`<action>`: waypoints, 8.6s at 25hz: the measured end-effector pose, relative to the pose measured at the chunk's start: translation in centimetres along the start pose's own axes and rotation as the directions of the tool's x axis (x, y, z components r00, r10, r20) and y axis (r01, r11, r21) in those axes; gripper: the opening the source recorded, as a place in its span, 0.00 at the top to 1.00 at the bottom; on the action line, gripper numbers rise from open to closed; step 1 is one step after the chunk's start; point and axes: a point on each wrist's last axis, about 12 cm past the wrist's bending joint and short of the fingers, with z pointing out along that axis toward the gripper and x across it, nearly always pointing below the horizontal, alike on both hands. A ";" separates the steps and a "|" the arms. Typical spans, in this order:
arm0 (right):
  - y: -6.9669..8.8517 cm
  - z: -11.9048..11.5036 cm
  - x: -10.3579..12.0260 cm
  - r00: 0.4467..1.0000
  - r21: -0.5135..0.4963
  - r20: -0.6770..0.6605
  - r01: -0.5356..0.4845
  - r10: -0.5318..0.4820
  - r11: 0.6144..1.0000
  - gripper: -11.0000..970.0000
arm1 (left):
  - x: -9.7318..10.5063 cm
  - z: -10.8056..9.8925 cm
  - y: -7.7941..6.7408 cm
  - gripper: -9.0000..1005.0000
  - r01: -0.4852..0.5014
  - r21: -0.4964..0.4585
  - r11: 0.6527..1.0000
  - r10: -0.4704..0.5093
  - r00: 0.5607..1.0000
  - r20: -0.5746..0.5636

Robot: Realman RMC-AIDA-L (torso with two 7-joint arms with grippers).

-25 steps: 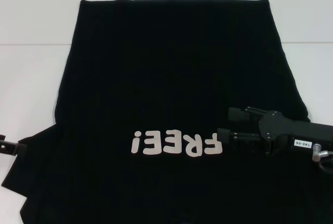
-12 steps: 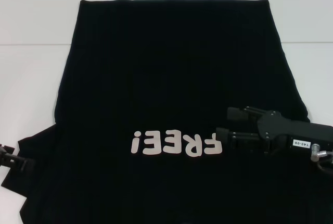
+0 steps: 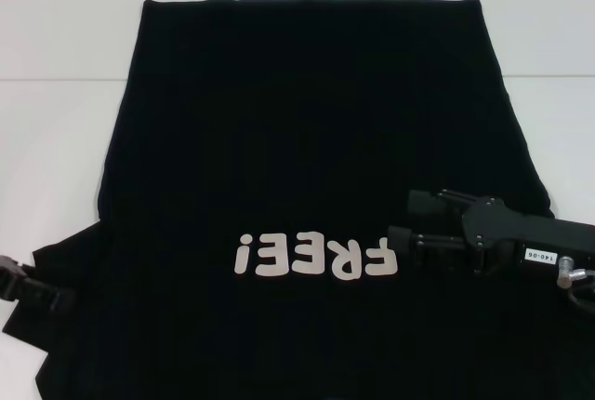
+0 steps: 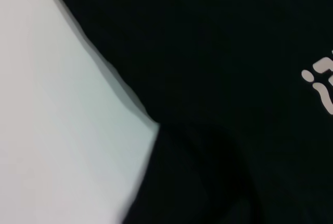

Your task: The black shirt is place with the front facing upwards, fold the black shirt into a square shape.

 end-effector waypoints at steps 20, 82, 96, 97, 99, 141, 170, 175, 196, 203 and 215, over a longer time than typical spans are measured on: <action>-0.1 -0.5 0.0 1.000 0.018 0.025 -0.002 0.001 1.000 0.03 | -0.9 0.4 -0.2 0.25 -0.008 -0.004 1.000 0.008 1.000 -0.013; -0.2 -1.6 -0.3 0.997 0.035 0.064 0.048 -0.051 0.998 0.03 | -2.5 -8.1 -1.6 0.94 0.069 -0.116 0.991 -0.063 0.997 0.049; -0.2 -2.2 0.3 0.993 0.056 0.069 0.090 -0.094 0.994 0.03 | -5.3 -6.7 -5.3 0.93 0.120 0.071 0.990 -0.118 0.993 -0.029; -0.1 -2.3 0.4 0.993 0.060 0.070 0.095 -0.099 0.994 0.03 | -5.6 -6.4 -5.6 0.93 0.135 0.085 0.987 -0.132 0.991 -0.039; -0.1 -2.6 0.6 0.991 0.068 0.072 0.110 -0.115 0.992 0.03 | -6.0 -6.0 -6.2 0.93 0.157 0.104 0.982 -0.152 0.987 -0.054; -0.6 -5.5 2.2 0.978 0.218 0.103 0.158 -0.184 0.963 0.03 | -9.2 2.5 -8.9 0.77 0.435 0.382 0.815 -0.479 0.878 0.022; -0.1 -5.4 2.1 0.975 0.190 0.142 0.142 -0.170 0.972 0.03 | -5.5 3.6 -5.4 0.59 0.367 0.155 0.917 -0.378 0.925 0.048; 0.1 -5.6 2.4 0.976 0.193 0.145 0.133 -0.162 0.972 0.03 | -7.5 5.0 -7.2 0.60 0.289 0.186 0.939 -0.306 0.950 0.064; 1.2 -6.9 2.1 0.957 0.150 0.251 0.113 -0.148 0.982 0.03 | -10.3 6.3 -9.1 0.59 0.032 0.265 0.964 -0.142 0.902 0.407; 2.2 -9.2 -2.8 0.955 -0.039 0.296 0.013 -0.001 0.999 0.03 | -7.9 4.3 -7.6 0.59 -0.083 0.273 0.958 -0.113 0.767 0.632; 2.7 -15.0 -10.7 0.871 0.444 0.155 -0.483 0.467 0.755 0.03 | -5.1 5.7 -7.5 0.55 -0.178 0.106 0.978 0.015 0.570 0.821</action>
